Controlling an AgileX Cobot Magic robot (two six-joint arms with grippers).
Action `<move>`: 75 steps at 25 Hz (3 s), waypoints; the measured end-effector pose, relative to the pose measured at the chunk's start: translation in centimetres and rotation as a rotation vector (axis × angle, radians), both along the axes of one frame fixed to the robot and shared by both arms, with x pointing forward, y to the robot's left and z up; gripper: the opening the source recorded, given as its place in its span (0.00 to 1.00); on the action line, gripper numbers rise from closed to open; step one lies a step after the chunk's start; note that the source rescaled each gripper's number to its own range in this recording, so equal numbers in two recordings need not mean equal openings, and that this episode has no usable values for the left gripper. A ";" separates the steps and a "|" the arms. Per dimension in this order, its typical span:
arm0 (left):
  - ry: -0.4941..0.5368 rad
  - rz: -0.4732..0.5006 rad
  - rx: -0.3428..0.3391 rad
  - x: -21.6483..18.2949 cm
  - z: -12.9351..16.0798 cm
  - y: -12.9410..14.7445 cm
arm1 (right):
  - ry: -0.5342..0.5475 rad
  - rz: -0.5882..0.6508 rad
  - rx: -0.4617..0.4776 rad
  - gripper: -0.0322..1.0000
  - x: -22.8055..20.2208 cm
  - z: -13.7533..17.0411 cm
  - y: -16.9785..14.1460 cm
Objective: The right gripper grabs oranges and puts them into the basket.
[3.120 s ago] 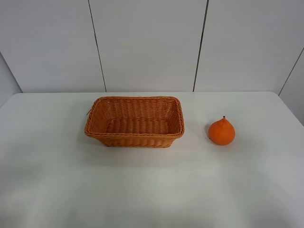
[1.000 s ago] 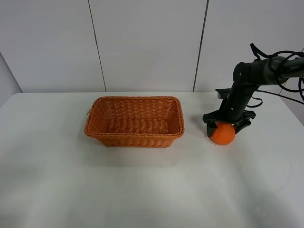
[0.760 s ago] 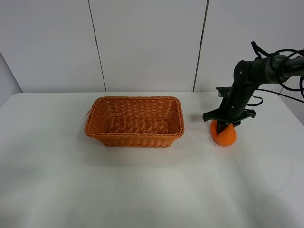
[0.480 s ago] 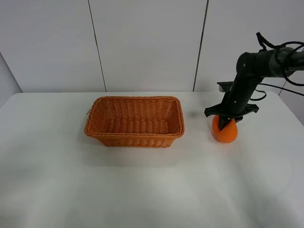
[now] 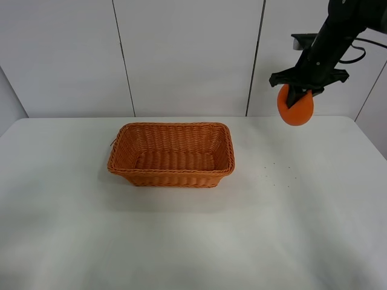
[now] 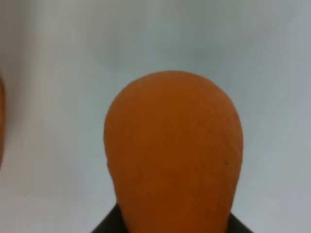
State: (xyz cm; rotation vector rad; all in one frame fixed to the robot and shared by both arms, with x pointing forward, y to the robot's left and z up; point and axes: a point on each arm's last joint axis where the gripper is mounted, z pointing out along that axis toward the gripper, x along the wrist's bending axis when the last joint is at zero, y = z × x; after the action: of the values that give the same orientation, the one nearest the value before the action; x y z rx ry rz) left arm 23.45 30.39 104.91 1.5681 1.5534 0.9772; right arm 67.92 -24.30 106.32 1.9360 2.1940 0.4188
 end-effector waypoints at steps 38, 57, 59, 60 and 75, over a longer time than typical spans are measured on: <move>0.000 0.000 0.000 0.0 0.0 0.0 | -0.038 0.431 0.000 0.73 -1.5 -12.8 21.8; 0.000 0.000 0.000 0.0 0.0 0.0 | -0.173 0.427 0.058 1.00 -1.5 0.5 21.3; 0.000 0.000 0.000 0.0 0.0 0.0 | -0.171 0.407 0.052 1.00 -1.0 0.4 20.4; 0.000 0.000 0.000 0.0 0.0 0.0 | -0.170 0.388 0.049 1.00 -0.4 0.3 19.7; 0.000 0.000 0.000 0.0 0.0 0.0 | -0.175 -0.044 -0.020 1.00 6.2 0.2 -1.8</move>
State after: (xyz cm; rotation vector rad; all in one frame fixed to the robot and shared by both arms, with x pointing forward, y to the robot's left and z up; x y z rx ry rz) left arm 23.45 30.39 104.91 1.5681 1.5534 0.9772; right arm 74.17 -26.06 106.53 1.8578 2.0349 0.5351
